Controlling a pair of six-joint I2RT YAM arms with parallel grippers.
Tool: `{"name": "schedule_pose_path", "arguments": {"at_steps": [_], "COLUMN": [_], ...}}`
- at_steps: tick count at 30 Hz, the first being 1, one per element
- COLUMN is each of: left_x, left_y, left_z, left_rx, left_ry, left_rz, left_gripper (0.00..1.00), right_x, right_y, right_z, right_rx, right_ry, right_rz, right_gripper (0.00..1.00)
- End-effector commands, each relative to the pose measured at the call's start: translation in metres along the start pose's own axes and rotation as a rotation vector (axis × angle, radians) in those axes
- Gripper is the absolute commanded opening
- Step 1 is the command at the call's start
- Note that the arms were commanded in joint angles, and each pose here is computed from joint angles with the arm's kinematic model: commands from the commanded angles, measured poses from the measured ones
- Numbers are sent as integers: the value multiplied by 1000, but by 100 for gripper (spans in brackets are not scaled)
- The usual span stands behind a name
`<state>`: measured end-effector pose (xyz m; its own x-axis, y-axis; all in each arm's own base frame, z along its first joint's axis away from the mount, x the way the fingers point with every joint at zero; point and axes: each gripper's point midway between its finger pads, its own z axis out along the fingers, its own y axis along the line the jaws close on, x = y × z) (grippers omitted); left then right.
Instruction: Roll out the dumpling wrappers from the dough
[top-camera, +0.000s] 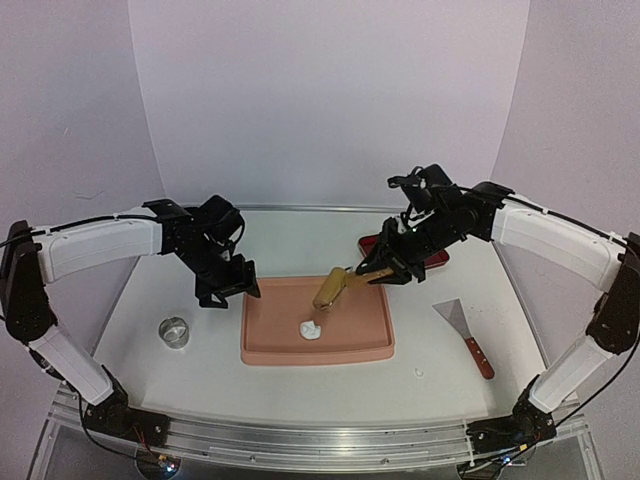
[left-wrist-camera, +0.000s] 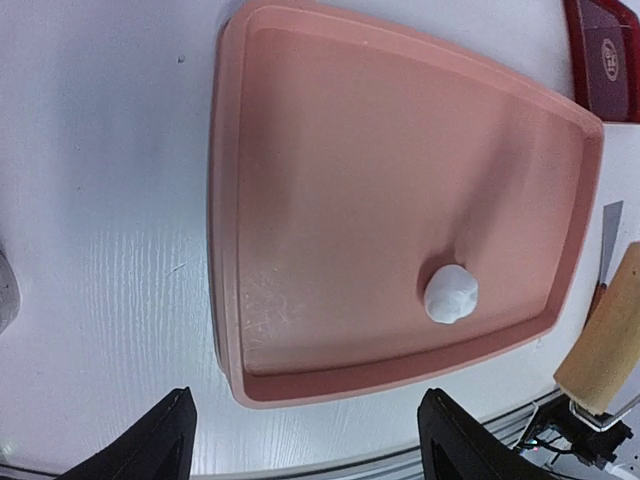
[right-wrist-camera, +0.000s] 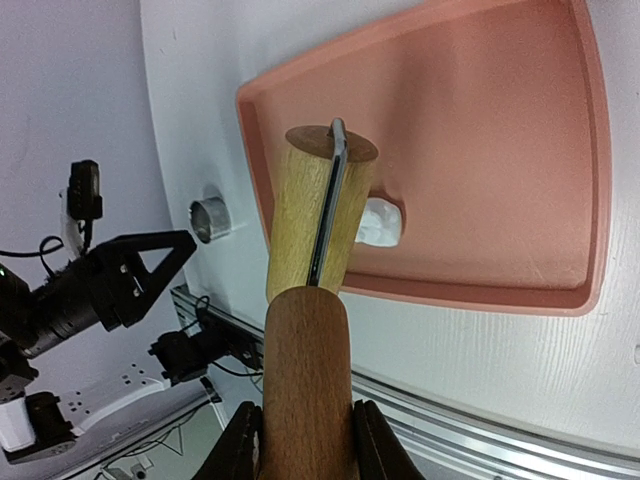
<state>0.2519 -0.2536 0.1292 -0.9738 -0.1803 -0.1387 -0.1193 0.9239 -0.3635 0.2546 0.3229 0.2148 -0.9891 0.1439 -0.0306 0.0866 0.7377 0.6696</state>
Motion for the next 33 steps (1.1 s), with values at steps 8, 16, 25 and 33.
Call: {"name": "schedule_pose_path", "arguments": {"at_steps": [8,16,25,33], "left_x": [11,12,6,5], "left_y": [30,26,24,26], "left_z": [50,66,71,82], "left_rx": [-61,-33,-63,-82], "left_ry": [33,58,64,78], "left_rz": [-18,4,21,32], "left_gripper": [62,56,46,35], "right_x": [22,24,17,11], "right_y": [37,38,32,22], "right_z": [30,58,69,83], "right_rx": [3,47,95,139], "right_ry": [63,90,79,77], "right_rz": [-163,-191,-212,-238], "right_gripper": [0,0,0,0]}}
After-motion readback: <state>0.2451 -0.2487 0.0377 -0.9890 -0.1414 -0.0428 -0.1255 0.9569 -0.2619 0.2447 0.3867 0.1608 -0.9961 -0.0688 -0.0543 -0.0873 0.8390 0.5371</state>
